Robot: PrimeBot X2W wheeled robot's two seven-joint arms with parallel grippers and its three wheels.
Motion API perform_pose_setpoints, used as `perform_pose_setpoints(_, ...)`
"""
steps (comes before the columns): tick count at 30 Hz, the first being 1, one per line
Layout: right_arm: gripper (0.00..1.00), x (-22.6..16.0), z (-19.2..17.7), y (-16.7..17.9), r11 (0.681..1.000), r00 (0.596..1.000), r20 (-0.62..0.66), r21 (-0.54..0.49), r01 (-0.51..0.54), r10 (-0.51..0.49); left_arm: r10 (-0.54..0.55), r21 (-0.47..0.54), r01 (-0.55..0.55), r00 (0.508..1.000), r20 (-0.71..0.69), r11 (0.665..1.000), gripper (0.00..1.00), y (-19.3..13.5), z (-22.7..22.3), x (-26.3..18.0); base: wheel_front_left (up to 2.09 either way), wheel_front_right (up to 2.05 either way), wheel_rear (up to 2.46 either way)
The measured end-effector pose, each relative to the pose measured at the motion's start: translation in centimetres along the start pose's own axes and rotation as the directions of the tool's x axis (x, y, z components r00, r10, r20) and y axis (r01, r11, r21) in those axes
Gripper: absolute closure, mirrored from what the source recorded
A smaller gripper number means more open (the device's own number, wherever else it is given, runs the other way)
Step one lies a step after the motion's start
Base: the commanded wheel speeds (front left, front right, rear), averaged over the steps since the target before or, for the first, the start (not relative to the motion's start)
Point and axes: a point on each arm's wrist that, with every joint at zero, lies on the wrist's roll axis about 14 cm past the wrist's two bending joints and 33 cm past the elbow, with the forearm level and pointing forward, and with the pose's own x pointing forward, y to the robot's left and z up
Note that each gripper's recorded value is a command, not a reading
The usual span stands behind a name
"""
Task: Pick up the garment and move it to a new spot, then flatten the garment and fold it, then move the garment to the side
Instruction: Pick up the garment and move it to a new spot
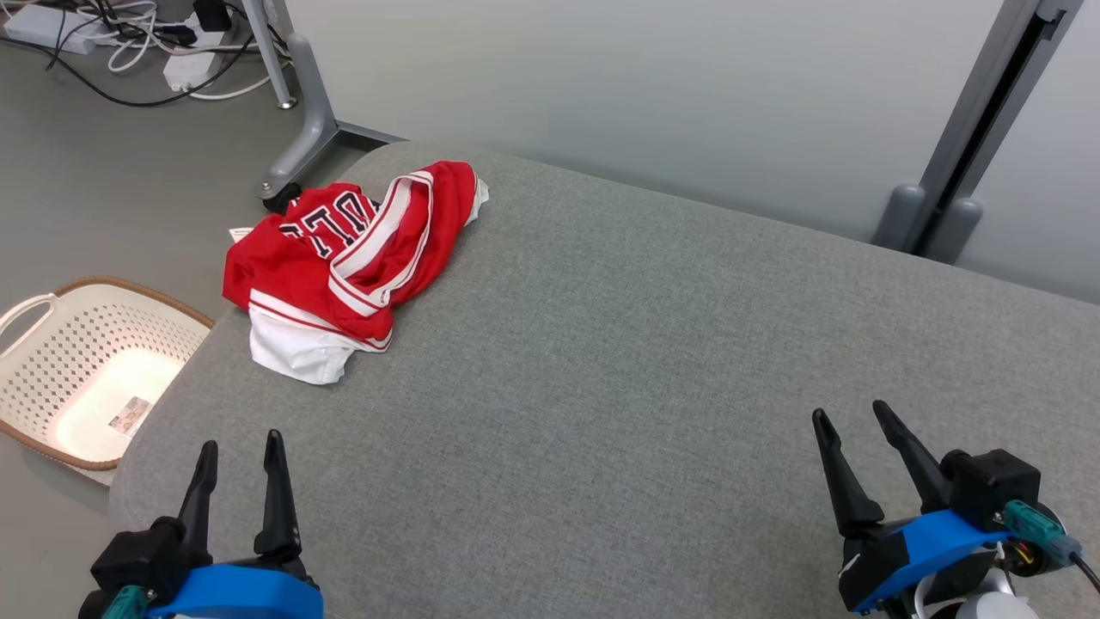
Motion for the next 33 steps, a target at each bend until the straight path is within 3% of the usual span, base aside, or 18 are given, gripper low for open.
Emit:
perform_pose_setpoints(3,0.00,-0.1,-0.1,-0.3,1.000,1.000,0.000,0.003,0.007,-0.007,-0.001,-0.020,0.002,0.999,0.041,1.000,0.00,0.0,1.5,0.9,0.00,0.00,0.00)
perform_pose_setpoints(9,0.00,-0.1,-0.6,-1.2,1.000,1.000,-0.006,0.017,0.024,-0.024,-0.034,0.036,0.030,0.994,0.100,0.999,0.00,0.1,6.5,4.9,0.00,0.00,0.00)
perform_pose_setpoints(17,0.00,0.8,-1.3,-4.1,0.998,0.998,0.000,-0.005,0.056,-0.056,-0.069,0.180,0.078,0.996,-0.056,0.981,0.00,-0.8,6.9,12.6,0.00,0.00,0.00)
perform_pose_setpoints(24,0.00,1.0,-2.5,-8.1,0.992,0.992,0.038,-0.042,0.119,-0.118,0.000,0.242,0.082,0.947,-0.322,0.967,0.00,-0.8,0.1,19.9,0.00,0.00,0.00)
perform_pose_setpoints(33,0.00,0.0,-6.6,-12.3,0.977,0.977,-0.045,-0.048,0.206,-0.208,0.190,0.260,-0.042,0.797,-0.573,0.965,0.00,1.7,-10.4,22.9,0.00,0.00,0.00)
